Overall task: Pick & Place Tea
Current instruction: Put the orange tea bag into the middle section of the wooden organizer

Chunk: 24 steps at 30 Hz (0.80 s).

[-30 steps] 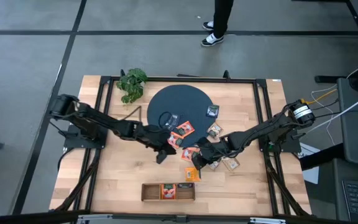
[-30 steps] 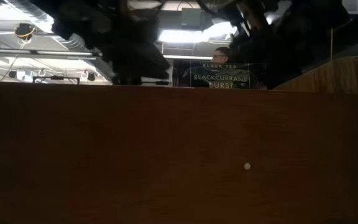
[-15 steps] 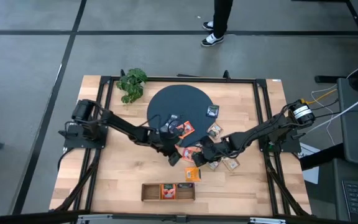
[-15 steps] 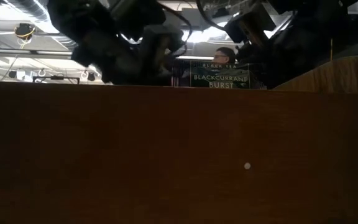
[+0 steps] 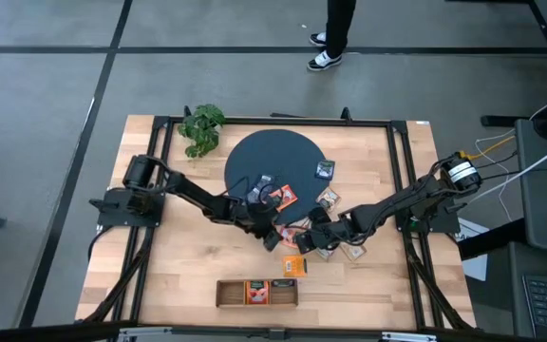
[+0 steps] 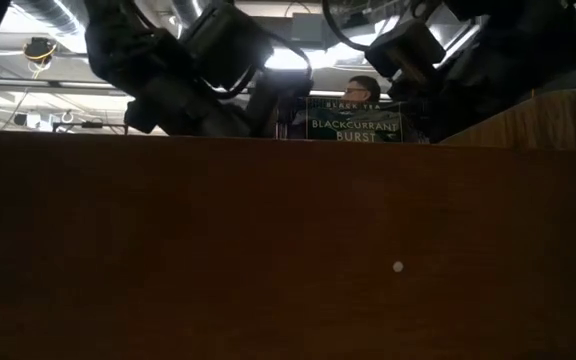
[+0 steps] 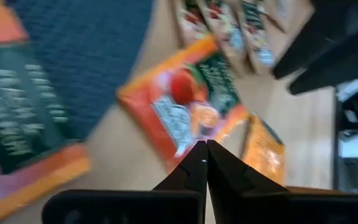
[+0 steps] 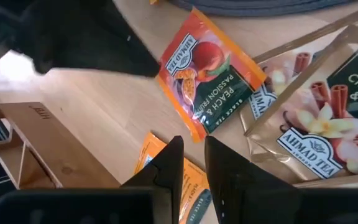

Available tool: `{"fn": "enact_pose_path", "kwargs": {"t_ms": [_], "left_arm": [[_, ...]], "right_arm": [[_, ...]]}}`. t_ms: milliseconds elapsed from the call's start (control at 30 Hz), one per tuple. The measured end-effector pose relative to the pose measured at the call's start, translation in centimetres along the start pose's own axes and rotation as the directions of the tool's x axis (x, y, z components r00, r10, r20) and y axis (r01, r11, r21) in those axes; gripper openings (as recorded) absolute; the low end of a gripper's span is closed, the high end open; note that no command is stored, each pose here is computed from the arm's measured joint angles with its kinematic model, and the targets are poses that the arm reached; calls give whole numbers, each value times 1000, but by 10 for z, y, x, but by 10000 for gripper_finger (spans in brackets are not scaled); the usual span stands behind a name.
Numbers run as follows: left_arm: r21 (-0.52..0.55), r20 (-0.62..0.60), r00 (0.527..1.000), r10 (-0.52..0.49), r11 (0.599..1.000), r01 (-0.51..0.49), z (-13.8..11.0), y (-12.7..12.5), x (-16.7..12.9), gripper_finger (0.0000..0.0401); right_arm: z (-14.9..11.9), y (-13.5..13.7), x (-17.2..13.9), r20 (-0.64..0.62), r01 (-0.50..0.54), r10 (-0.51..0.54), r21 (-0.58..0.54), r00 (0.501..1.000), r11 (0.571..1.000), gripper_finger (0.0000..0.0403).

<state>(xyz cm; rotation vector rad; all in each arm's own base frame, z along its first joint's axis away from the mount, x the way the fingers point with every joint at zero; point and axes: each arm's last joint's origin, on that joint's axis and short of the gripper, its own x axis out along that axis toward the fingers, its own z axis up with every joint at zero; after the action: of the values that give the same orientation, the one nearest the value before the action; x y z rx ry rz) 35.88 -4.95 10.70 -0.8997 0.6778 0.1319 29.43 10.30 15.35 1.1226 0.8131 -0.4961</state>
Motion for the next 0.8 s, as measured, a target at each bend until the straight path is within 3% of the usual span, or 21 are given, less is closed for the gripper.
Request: {"fn": "enact_pose_path", "kwargs": {"t_ms": [300, 500, 600, 800], "left_arm": [[-17, 29, 997, 68, 998, -68, 5, 7, -1, 3], [-8, 48, 999, -17, 1000, 17, 8, 1, 0, 3], [25, 47, 996, -73, 997, 72, 10, -3, -1, 2], [176, 14, 999, -29, 984, 27, 5, 0, 0, 2]], "right_arm": [[1, -5, 0, 16, 46, -47, 68, 999, 997, 69], [0, -5, 0, 13, 50, -51, 94, 999, 994, 69], [-2, -5, 0, 10, 56, -57, 90, 998, 994, 69], [-1, -6, 0, 7, 67, -68, 89, 998, 994, 69]]}}
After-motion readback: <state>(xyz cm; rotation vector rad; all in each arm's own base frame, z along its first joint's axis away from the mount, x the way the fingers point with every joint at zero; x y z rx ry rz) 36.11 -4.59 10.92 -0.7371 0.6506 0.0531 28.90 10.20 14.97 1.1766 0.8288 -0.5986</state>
